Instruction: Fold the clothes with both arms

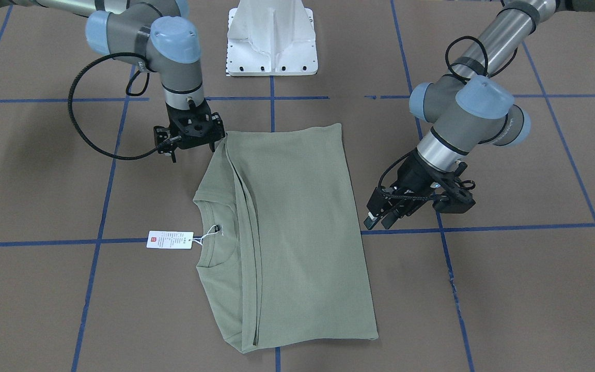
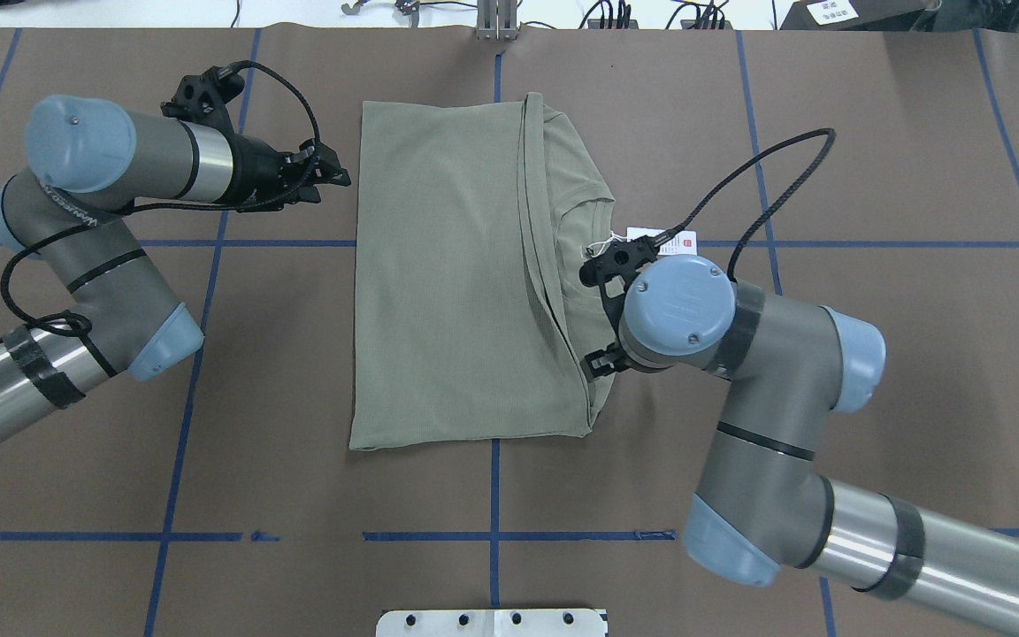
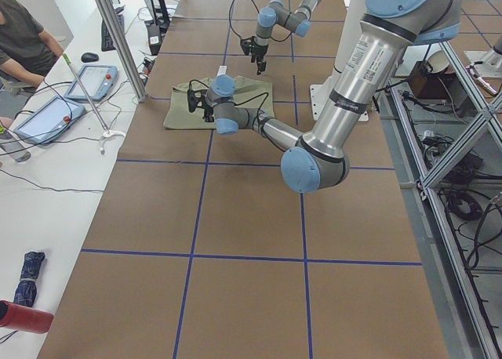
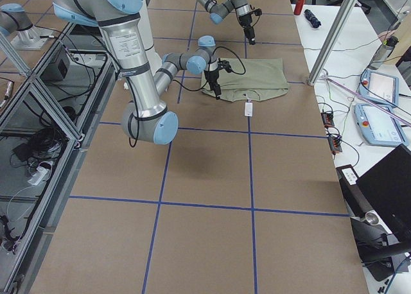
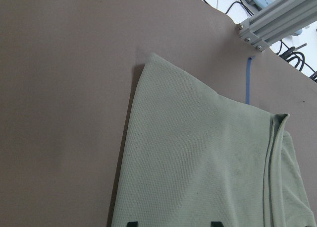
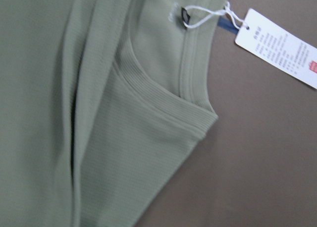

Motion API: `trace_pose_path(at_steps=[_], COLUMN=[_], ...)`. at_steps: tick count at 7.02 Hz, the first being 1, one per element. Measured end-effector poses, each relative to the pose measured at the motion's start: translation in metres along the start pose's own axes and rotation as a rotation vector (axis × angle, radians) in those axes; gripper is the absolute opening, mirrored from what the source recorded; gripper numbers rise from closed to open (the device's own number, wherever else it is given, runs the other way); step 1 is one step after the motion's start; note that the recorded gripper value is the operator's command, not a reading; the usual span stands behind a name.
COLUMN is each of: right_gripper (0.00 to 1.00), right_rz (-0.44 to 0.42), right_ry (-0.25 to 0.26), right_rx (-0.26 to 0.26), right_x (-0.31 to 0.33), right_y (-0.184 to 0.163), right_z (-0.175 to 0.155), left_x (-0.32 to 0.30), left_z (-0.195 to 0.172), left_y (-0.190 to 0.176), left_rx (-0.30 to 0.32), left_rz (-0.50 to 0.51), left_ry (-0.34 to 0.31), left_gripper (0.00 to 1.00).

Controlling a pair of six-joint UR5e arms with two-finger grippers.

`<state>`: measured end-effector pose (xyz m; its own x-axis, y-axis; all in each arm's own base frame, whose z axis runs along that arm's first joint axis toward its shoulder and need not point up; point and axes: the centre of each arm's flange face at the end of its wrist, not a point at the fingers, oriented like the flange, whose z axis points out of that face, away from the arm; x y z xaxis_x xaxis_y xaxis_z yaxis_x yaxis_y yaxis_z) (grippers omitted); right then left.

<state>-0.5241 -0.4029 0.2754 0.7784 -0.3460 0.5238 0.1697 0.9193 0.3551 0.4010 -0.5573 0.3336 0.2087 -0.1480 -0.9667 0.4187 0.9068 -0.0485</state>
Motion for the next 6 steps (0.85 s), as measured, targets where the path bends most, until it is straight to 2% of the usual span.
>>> trace_pose_path(at_steps=[3,6], right_gripper=[1.00,1.00], right_rz=[0.068,0.085], right_ry=[0.033,0.045], right_rx=[-0.008,0.013], right_x=[-0.054,-0.035], right_y=[-0.068,-0.094], right_z=[0.018,0.045], left_x=[-0.016,-0.020], left_z=[-0.018,-0.020], left_y=[0.009,0.009], left_rx=[-0.036,-0.038], left_rz=[0.003,0.003], left_ry=[0.001,-0.002], left_gripper=[0.58,0.58])
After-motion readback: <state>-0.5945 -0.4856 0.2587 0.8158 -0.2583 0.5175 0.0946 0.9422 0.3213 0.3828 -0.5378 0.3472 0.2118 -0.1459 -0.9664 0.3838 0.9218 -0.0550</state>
